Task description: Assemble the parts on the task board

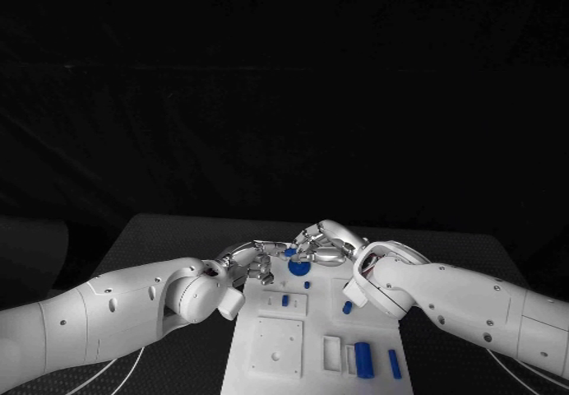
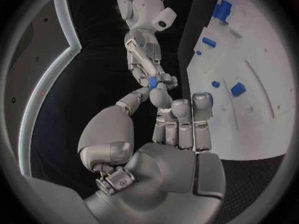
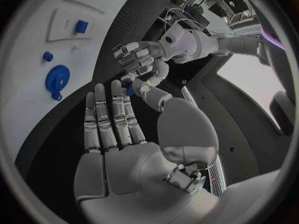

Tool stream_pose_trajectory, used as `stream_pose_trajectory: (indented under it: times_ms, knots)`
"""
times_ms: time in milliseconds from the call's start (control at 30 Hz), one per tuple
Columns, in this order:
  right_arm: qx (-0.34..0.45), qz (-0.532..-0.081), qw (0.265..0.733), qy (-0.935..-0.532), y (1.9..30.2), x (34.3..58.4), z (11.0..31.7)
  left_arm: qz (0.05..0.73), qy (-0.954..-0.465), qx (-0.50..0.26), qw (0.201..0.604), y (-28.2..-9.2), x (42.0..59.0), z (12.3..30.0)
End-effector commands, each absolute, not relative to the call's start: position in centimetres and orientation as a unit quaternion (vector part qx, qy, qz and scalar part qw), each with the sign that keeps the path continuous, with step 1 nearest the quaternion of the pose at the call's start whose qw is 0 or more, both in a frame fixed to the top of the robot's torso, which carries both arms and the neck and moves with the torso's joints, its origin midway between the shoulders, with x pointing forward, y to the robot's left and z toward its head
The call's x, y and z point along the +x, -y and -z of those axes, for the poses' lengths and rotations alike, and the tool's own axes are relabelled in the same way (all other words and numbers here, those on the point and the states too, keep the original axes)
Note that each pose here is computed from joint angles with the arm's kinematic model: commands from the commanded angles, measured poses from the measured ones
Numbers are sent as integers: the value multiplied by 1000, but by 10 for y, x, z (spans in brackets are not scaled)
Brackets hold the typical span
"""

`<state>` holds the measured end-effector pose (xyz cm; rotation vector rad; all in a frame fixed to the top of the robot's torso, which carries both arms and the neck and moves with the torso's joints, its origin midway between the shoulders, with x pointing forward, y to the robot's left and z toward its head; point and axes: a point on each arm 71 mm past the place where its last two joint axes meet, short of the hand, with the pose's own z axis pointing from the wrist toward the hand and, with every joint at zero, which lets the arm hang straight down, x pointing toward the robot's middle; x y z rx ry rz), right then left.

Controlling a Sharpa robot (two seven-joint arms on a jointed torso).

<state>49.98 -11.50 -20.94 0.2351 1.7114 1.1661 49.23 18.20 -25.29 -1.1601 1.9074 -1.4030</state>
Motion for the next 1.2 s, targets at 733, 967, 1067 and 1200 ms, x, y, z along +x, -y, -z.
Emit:
stream_pose_trajectory:
  times_ms: [733, 967, 1067, 1200]
  knots:
    - [91, -492, 492, -712, 111, 498, 210, 525, -714, -402, 231, -175, 490, 253]
    - [90, -492, 491, -713, 112, 498, 210, 527, -707, -413, 229, -175, 491, 253]
    - [90, -491, 491, -714, 112, 498, 211, 528, -705, -415, 229, -175, 491, 252]
    - [91, -489, 490, -716, 113, 499, 211, 527, -703, -419, 231, -176, 491, 252]
